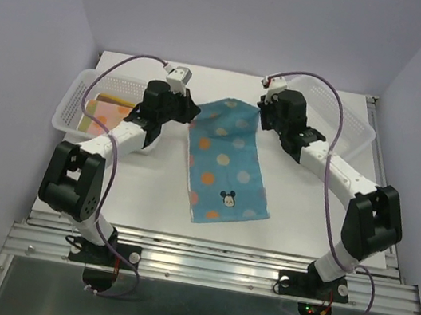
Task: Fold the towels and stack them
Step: Fold the towel
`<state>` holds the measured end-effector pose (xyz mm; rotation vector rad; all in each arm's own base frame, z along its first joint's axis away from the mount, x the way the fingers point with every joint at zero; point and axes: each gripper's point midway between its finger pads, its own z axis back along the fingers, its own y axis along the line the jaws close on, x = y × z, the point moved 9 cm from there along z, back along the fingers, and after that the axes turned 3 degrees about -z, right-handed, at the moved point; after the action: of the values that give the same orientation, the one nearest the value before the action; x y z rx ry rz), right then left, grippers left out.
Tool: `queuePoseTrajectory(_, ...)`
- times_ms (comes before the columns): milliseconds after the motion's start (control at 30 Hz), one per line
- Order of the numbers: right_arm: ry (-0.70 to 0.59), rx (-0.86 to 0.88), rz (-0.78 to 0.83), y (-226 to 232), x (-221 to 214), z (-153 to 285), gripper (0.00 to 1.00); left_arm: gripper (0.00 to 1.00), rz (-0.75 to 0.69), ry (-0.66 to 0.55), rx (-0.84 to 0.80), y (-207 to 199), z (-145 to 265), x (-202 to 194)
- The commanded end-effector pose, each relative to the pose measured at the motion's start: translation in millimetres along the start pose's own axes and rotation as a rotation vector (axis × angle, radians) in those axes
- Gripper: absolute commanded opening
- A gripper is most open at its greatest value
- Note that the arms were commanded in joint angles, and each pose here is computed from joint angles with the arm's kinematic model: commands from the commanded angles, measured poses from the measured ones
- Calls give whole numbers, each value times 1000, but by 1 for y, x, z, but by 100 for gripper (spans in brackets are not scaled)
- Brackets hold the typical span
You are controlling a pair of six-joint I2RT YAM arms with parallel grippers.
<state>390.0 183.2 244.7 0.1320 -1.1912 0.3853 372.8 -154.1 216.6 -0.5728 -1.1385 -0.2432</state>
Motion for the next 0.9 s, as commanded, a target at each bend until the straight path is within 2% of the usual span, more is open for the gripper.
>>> queuePoseTrajectory(0, -9, 116, -28, 6, -4, 33, 1, 0, 9, -88, -70, -32, 30, 0)
queuePoseTrajectory(233, 64, 286, -93, 19, -39, 82, 1, 0, 57, -87, -54, -56, 68, -41)
queuePoseTrajectory(433, 103, 268, -183, 19, -70, 111, 1, 0, 134, -62, -27, -66, 92, -78)
queuePoseTrajectory(667, 103, 333, -252, 26, -88, 138, 1, 0, 236, -67, -67, -81, 120, -103)
queuePoseTrajectory(867, 109, 324, -273, 25, -93, 149, 1, 0, 287, -34, -103, -89, 133, -124)
